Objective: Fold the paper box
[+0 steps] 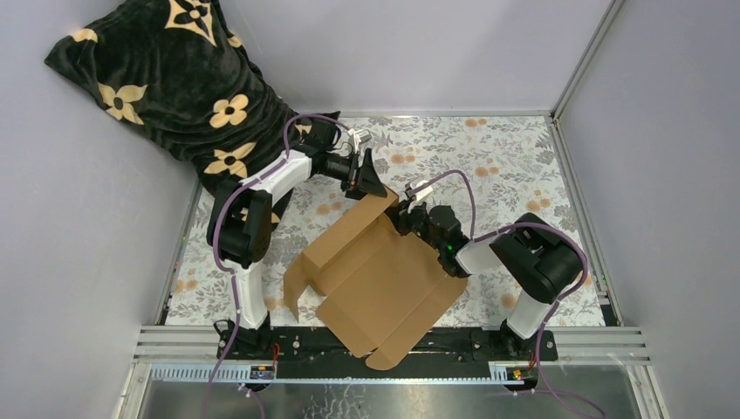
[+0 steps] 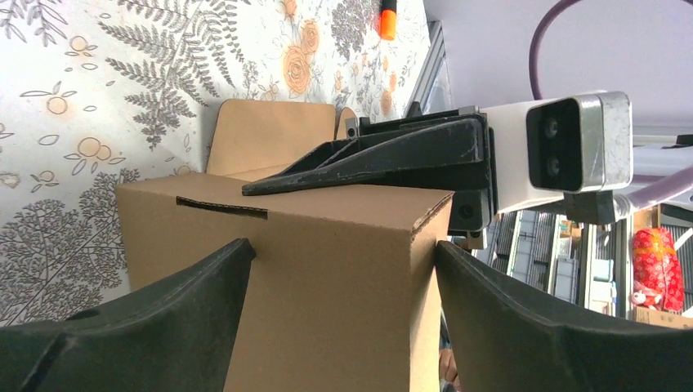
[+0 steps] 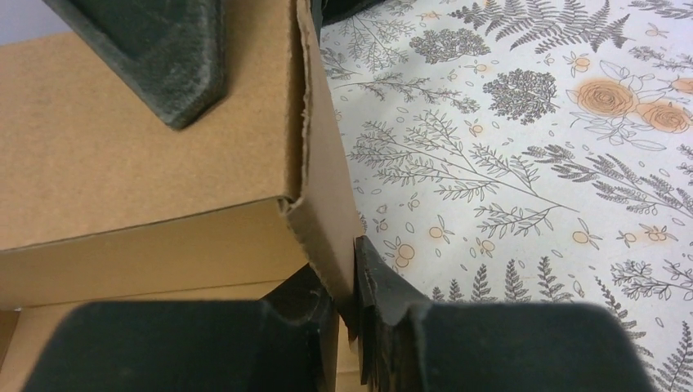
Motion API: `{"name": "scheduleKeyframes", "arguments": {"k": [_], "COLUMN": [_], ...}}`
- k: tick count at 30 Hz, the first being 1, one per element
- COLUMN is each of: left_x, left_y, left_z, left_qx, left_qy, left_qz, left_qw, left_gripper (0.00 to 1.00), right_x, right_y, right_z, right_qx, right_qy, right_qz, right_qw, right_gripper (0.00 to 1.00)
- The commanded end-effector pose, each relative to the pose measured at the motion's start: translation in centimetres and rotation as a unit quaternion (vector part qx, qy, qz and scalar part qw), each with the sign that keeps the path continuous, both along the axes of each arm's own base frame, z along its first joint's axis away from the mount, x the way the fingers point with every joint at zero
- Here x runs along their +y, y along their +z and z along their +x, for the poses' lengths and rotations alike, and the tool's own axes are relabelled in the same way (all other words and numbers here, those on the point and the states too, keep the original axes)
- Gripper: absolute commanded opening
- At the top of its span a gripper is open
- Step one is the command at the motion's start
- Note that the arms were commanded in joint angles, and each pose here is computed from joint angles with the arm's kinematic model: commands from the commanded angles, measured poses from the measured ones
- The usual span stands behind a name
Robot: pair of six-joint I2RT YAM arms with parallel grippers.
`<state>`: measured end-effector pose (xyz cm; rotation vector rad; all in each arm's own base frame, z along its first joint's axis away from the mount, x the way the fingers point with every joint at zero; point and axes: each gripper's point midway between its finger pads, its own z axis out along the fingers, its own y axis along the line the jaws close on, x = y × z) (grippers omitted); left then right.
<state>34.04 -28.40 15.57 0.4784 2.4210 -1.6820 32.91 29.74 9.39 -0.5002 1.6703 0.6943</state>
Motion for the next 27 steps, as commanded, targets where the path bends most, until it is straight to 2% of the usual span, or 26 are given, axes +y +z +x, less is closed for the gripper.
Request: {"name": "scheduleKeyframes", "arguments": {"k": [1,8,13,27], "left_x": [0.0,0.0,0.0,0.3], "left_y": [-3.0,-3.0,-3.2,-3.1], "left_z": [-0.8,-0.8,-0.9,-0.9], "left_qx": [0.033,0.033,0.034,0.034], "left_qy": [-0.002,-0.005,-0.007,-0.006], "left_qz": [0.035,0.032,0.031,0.028], "left_qw": [0.999,0.999,0.999,0.999], "left_gripper": [0.87,0.87,0.87,0.87], "right_x": [0.9,-0.6,-1.1,-2.5], "right_y": [2.3,1.8,1.7,1.2], "right_z": [2.5,4.1,4.7,6.0], "right_qx": [-0.026,-0.032,-0.038,-0.048], "right_qy": [-0.038,-0.105,-0.12,-0.174], "right_qz": [0.01,-0.04,-0.066,-0.102], "right_qw": [0.999,0.993,0.99,0.978], "right_gripper": [0.12,0.04,0.01,0.0]}}
